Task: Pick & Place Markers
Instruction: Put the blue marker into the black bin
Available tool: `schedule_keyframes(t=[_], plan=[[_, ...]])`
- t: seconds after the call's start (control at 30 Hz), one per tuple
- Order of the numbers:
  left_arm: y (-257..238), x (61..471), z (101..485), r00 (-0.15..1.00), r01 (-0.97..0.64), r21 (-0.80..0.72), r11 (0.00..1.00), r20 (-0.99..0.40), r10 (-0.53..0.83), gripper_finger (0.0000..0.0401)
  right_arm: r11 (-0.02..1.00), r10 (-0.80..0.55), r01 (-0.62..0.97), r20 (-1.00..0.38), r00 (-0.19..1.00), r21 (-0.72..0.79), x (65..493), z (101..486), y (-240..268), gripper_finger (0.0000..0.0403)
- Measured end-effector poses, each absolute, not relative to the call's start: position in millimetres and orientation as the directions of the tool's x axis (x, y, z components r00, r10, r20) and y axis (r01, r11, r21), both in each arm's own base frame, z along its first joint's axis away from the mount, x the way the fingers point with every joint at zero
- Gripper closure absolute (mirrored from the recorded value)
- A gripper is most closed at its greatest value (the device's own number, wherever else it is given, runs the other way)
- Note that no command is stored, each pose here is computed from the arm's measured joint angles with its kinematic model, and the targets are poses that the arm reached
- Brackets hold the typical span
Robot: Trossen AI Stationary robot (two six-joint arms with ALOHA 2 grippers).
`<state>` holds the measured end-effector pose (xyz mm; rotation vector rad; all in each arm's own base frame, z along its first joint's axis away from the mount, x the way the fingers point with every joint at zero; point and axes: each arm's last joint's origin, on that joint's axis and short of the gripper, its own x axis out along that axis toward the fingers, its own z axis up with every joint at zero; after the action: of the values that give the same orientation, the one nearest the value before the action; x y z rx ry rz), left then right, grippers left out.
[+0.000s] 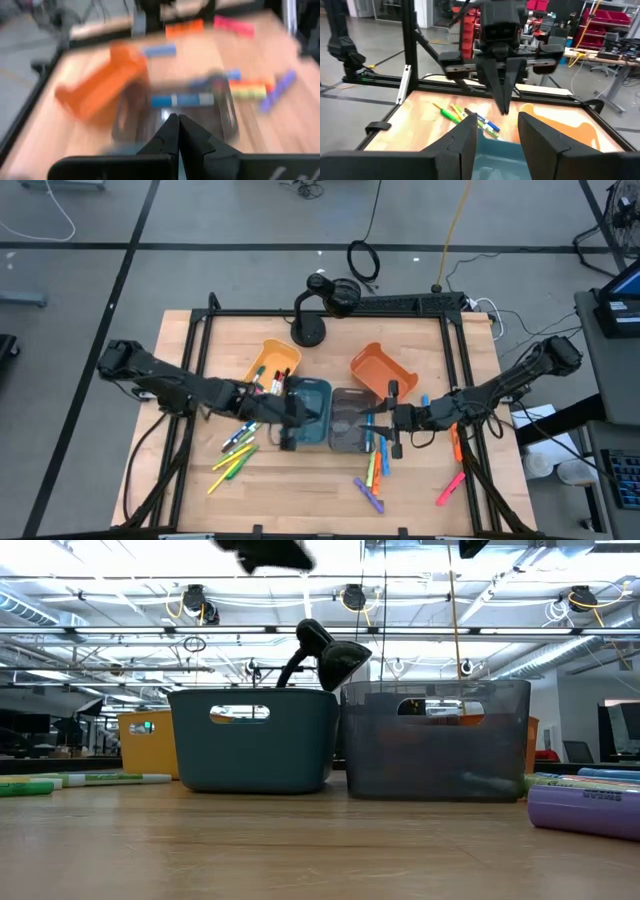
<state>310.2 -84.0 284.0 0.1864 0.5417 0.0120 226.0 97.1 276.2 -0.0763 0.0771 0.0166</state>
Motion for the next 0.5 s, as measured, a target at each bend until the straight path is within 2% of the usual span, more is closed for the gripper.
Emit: schedule_keyframes(t=[0.13,0.3,0.43,0.5], plan=[[-93.7,277.5,276.3,0.711,-0.003,0.094,0.996,-0.699,0.069,0.0396,0.997,0.019,-0.025,-0.078,0.997,-0.076,225.5,276.1,98.3,0.0273],[-98.4,245.7,266.8,0.509,-0.288,-0.066,0.955,-0.856,0.094,0.0367,0.996,0.017,-0.024,-0.086,0.996,-0.08,225.5,275.3,98.0,0.0273],[-95.3,227.8,252.7,0.286,-0.522,-0.003,0.853,-0.943,0.172,0.0324,0.996,0.016,-0.026,-0.106,0.994,-0.088,225.3,273.3,97.9,0.0273],[-93.9,223.3,243.0,0.213,-0.597,0.039,0.801,-0.955,0.205,0.0297,0.996,0.016,-0.026,-0.104,0.994,-0.087,225.3,273.4,97.9,0.0273]])
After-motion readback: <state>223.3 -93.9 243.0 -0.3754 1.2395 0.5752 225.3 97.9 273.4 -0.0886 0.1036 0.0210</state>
